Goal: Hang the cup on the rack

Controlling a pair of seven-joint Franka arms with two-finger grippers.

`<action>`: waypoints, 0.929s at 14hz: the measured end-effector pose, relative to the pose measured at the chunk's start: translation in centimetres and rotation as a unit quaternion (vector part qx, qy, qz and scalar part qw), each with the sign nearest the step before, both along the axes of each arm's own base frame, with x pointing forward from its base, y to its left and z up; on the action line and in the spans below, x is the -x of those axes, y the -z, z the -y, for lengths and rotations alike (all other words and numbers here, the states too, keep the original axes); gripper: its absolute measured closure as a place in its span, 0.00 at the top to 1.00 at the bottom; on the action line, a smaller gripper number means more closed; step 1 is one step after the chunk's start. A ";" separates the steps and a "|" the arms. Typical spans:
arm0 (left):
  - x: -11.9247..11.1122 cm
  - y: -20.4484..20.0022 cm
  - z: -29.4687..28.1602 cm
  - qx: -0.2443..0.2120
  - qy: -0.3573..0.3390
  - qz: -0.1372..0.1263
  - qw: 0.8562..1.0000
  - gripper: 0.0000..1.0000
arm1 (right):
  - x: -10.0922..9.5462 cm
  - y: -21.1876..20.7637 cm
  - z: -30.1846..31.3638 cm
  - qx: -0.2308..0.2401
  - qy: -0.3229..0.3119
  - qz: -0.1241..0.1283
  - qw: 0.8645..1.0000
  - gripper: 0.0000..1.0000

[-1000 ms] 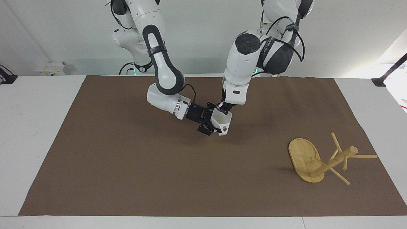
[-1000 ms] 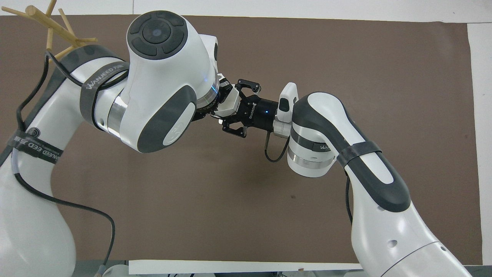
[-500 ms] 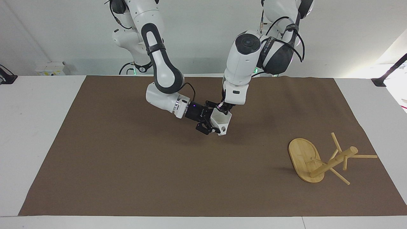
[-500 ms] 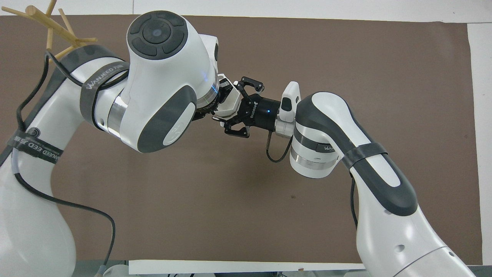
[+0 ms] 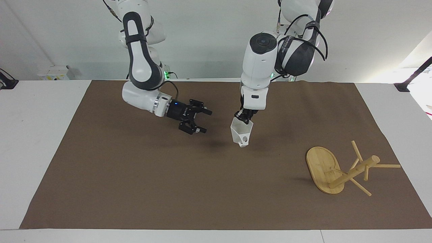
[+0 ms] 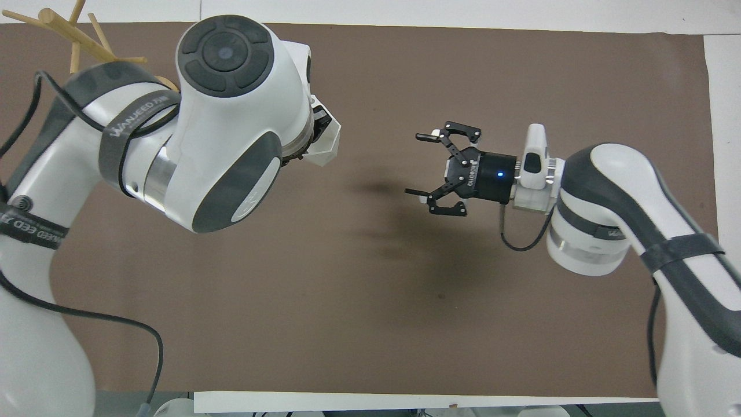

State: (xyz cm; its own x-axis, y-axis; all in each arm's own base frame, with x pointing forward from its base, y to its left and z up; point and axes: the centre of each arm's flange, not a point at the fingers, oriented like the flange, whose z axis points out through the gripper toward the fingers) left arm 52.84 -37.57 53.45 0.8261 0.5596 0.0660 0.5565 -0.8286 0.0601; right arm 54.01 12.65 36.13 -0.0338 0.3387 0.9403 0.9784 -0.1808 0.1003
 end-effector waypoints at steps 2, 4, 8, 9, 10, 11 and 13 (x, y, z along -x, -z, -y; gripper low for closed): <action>0.6 -1.7 -4.1 0.025 -0.022 0.046 0.998 0.04 | -0.1 0.2 7.2 0.045 -0.030 -0.004 0.999 1.00; 2.7 -1.5 -8.3 0.047 -0.034 0.092 0.994 0.04 | 0.0 -0.4 12.1 0.094 -0.060 -0.028 0.993 1.00; 5.6 3.6 -15.4 0.091 -0.045 0.196 0.975 0.04 | -1.3 -5.2 17.4 0.210 -0.078 -0.112 0.968 1.00; 5.6 4.5 -17.2 0.100 -0.050 0.223 0.968 0.04 | -1.6 -6.6 17.7 0.235 -0.077 -0.132 0.960 1.00; 5.3 5.0 -18.8 0.105 -0.056 0.245 0.962 0.04 | -1.8 -7.9 17.8 0.261 -0.076 -0.153 0.950 1.00; 4.8 5.4 -20.1 0.111 -0.063 0.266 0.956 0.04 | -1.9 -9.5 18.1 0.290 -0.075 -0.174 0.938 1.00; 3.4 6.2 -21.9 0.124 -0.078 0.302 0.942 0.04 | -2.2 -13.4 19.0 0.353 -0.048 -0.217 0.909 1.00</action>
